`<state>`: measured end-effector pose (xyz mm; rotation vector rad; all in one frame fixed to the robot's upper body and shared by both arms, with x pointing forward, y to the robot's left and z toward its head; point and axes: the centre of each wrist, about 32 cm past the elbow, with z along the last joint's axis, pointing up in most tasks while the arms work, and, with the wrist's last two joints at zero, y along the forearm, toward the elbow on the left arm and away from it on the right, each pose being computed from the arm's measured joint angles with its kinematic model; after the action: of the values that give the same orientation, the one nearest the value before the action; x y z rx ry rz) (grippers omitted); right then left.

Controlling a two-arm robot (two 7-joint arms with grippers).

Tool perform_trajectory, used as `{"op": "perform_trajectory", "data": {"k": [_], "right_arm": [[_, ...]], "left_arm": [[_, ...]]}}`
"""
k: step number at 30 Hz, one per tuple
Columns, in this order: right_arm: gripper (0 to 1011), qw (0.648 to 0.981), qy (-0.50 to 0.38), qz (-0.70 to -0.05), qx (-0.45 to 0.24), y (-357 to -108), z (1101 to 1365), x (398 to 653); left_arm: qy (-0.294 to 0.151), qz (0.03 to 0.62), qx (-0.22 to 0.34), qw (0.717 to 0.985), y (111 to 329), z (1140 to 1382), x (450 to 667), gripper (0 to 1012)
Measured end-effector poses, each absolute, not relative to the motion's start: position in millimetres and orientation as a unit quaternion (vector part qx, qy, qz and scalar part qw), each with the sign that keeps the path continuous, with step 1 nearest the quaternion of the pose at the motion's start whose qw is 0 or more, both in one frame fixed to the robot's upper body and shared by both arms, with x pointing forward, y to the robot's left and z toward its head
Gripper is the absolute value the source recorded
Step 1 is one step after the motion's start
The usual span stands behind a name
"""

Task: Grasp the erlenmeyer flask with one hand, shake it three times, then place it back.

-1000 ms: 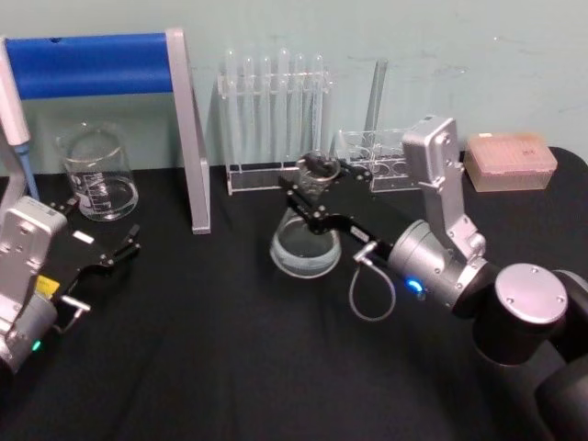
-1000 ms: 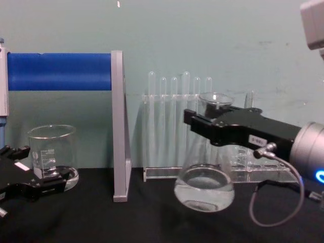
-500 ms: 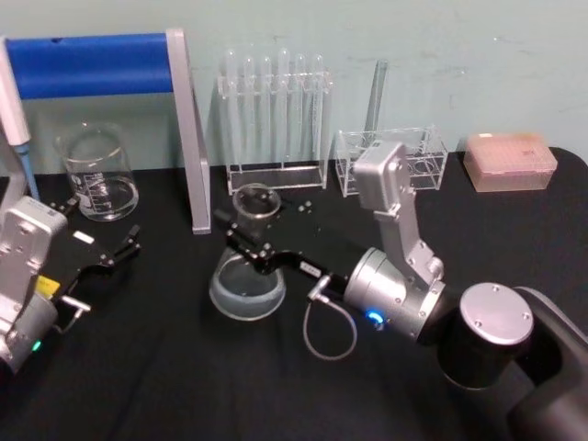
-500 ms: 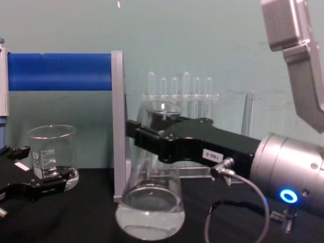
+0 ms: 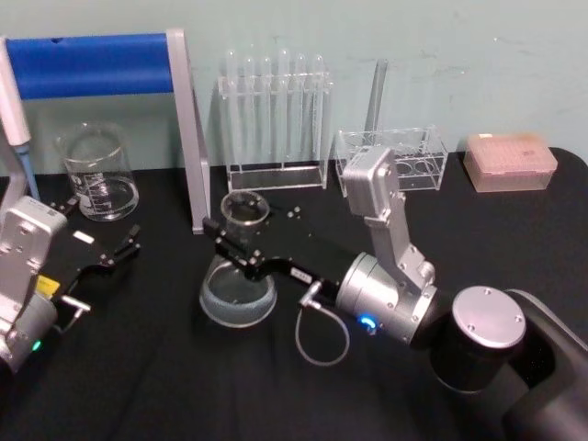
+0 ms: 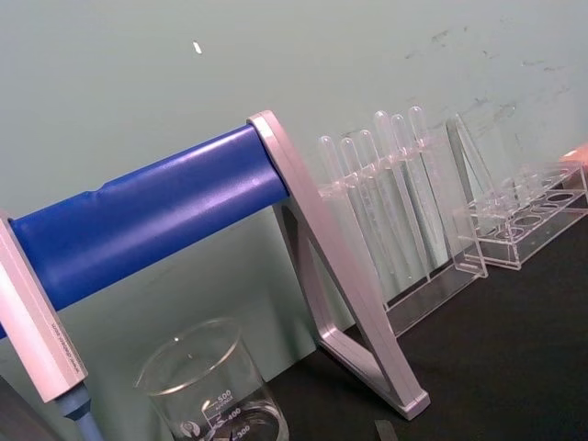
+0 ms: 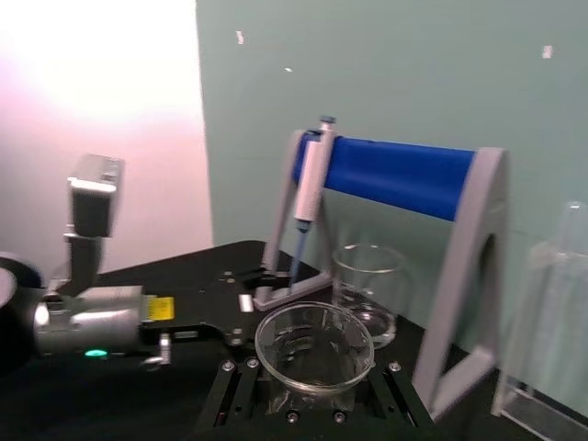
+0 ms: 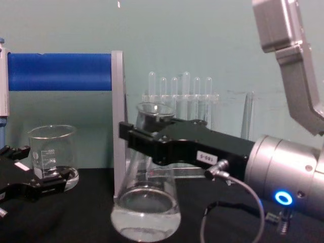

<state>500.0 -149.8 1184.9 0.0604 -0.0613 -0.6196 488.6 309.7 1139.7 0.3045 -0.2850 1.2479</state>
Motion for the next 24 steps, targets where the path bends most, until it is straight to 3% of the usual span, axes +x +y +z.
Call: {"op": "perform_trajectory", "data": {"k": [24], "right_arm": [[447, 0.875, -0.083, -0.476, 0.014, -216, 1193, 530]], "left_arm": [[-0.132, 0.58, 0.141, 0.791, 310, 1140, 489, 1001]]}}
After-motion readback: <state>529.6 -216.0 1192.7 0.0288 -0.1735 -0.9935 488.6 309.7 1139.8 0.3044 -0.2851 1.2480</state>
